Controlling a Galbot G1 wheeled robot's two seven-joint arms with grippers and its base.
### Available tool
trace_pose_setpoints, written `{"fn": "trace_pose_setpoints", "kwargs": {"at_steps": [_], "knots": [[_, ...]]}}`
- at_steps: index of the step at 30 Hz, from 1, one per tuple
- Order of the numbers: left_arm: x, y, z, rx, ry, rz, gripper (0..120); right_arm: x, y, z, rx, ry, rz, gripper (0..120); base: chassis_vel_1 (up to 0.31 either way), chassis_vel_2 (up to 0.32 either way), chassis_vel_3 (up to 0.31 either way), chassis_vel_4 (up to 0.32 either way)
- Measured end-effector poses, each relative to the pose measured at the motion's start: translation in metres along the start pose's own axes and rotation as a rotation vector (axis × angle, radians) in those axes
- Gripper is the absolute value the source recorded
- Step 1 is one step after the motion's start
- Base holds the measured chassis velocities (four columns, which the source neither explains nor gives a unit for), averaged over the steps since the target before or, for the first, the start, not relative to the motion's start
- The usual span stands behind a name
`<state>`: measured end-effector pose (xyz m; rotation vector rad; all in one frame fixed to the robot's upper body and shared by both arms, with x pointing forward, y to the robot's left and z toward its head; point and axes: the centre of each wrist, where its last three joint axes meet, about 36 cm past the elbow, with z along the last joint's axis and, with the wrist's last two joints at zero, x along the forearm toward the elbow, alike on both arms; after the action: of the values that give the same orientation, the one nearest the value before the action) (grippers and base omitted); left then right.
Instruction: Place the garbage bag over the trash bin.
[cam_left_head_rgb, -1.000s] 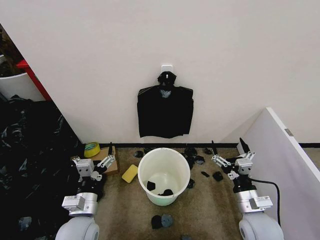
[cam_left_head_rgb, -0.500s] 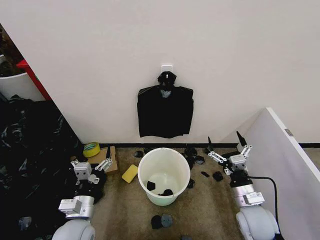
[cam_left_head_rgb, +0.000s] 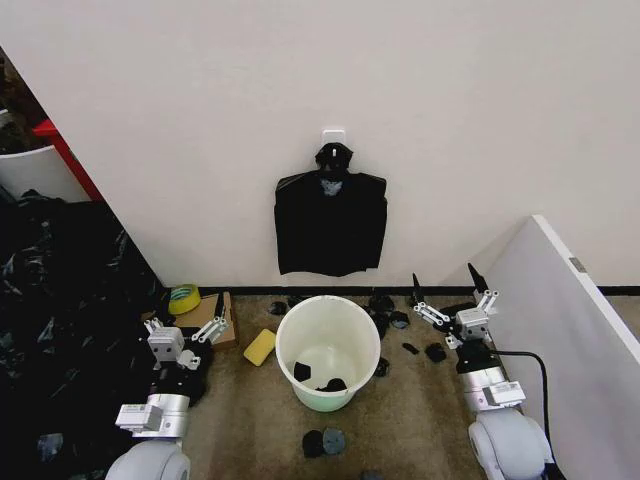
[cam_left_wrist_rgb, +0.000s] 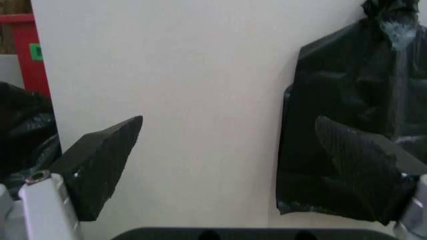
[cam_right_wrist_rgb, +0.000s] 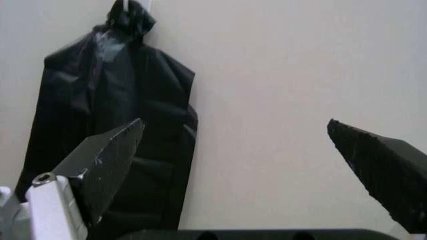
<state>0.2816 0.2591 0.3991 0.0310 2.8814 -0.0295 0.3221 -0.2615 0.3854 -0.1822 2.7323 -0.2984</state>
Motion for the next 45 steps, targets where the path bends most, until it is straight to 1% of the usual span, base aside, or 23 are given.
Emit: {"fn": "trace_pose_setpoints", "kwargs": {"at_steps": [4,8,10,13,14,17,19,20,22,23,24,25,27,30,31,33,34,38,40,41,42,43,45], "knots": [[-0.001,-0.003,-0.002,0.004,-0.004,-0.011,100,0.008,0.002,-0.003,-0.082,-0.003,0.030,100,0.000,0.000,0.000,0.000],[-0.002,-0.006,0.004,0.014,-0.008,-0.008,100,0.017,0.004,-0.001,-0.164,0.002,0.065,100,0.000,0.000,0.000,0.000],[-0.003,-0.007,0.007,0.019,-0.019,-0.002,100,0.024,0.007,0.000,-0.238,0.019,0.108,100,0.000,0.000,0.000,0.000],[-0.003,-0.007,0.007,0.020,-0.021,0.000,100,0.024,0.008,0.000,-0.242,0.020,0.111,100,0.000,0.000,0.000,0.000],[-0.004,-0.007,0.006,0.025,-0.026,0.005,100,0.028,0.009,0.000,-0.278,0.026,0.133,100,0.000,0.000,0.000,0.000],[-0.005,-0.008,0.004,0.036,-0.030,0.012,100,0.032,0.011,0.001,-0.316,0.033,0.157,100,0.000,0.000,0.000,0.000],[-0.007,-0.008,-0.007,0.053,-0.037,0.033,100,0.046,0.010,0.004,-0.391,0.032,0.203,100,0.000,0.000,0.000,0.000],[-0.007,-0.007,-0.011,0.056,-0.040,0.044,100,0.055,0.006,0.008,-0.398,0.035,0.216,100,0.000,0.000,0.000,0.000],[-0.002,-0.006,-0.018,0.078,-0.035,0.053,100,0.070,-0.003,0.012,-0.353,0.033,0.195,100,0.000,0.000,0.000,0.000],[0.002,-0.006,-0.019,0.097,-0.028,0.051,100,0.070,-0.005,0.010,-0.312,0.034,0.175,100,0.000,0.000,0.000,0.000],[0.002,-0.006,-0.019,0.097,-0.028,0.051,100,0.070,-0.005,0.010,-0.312,0.034,0.175,100,0.000,0.000,0.000,0.000],[0.010,-0.004,-0.019,0.134,-0.036,0.053,100,0.061,-0.006,0.003,-0.218,0.021,0.145,100,0.000,0.000,0.000,0.000],[0.018,0.002,-0.018,0.174,-0.108,0.073,100,0.039,-0.002,-0.008,-0.086,0.004,0.110,100,0.000,0.000,0.000,0.000],[0.039,0.000,-0.015,0.208,-0.202,0.208,100,0.015,0.014,-0.032,0.043,0.033,0.076,100,0.000,0.000,0.000,0.000],[0.041,-0.002,-0.018,0.210,-0.212,0.210,100,0.011,0.014,-0.036,0.083,0.028,0.064,100,0.000,0.000,0.000,0.000],[0.042,-0.003,-0.022,0.217,-0.218,0.195,100,0.006,0.013,-0.040,0.097,0.019,0.057,100,0.000,0.000,0.000,0.000],[0.042,-0.004,-0.023,0.225,-0.220,0.180,100,0.004,0.016,-0.044,0.066,0.021,0.051,100,0.000,0.000,0.000,0.000],[0.036,-0.002,-0.026,0.232,-0.236,0.125,100,-0.004,0.038,-0.069,-0.180,0.112,0.077,100,0.000,0.000,0.000,0.000],[0.030,0.005,-0.026,0.212,-0.245,0.087,100,-0.009,0.050,-0.083,-0.334,0.156,0.062,100,0.000,0.000,0.000,0.000],[0.026,0.014,-0.022,0.174,-0.228,0.056,100,-0.014,0.058,-0.088,-0.437,0.172,0.036,100,0.000,0.000,0.000,0.000],[0.026,0.014,-0.022,0.174,-0.228,0.056,100,-0.014,0.058,-0.088,-0.437,0.172,0.036,100,0.000,0.000,0.000,0.000],[0.024,0.023,-0.015,0.129,-0.190,0.024,100,-0.021,0.065,-0.094,-0.576,0.186,-0.003,100,0.000,0.000,0.000,0.000],[0.024,0.033,-0.003,0.097,-0.138,-0.017,100,-0.035,0.074,-0.105,-0.815,0.241,-0.064,100,0.000,0.000,0.000,0.000]]}}
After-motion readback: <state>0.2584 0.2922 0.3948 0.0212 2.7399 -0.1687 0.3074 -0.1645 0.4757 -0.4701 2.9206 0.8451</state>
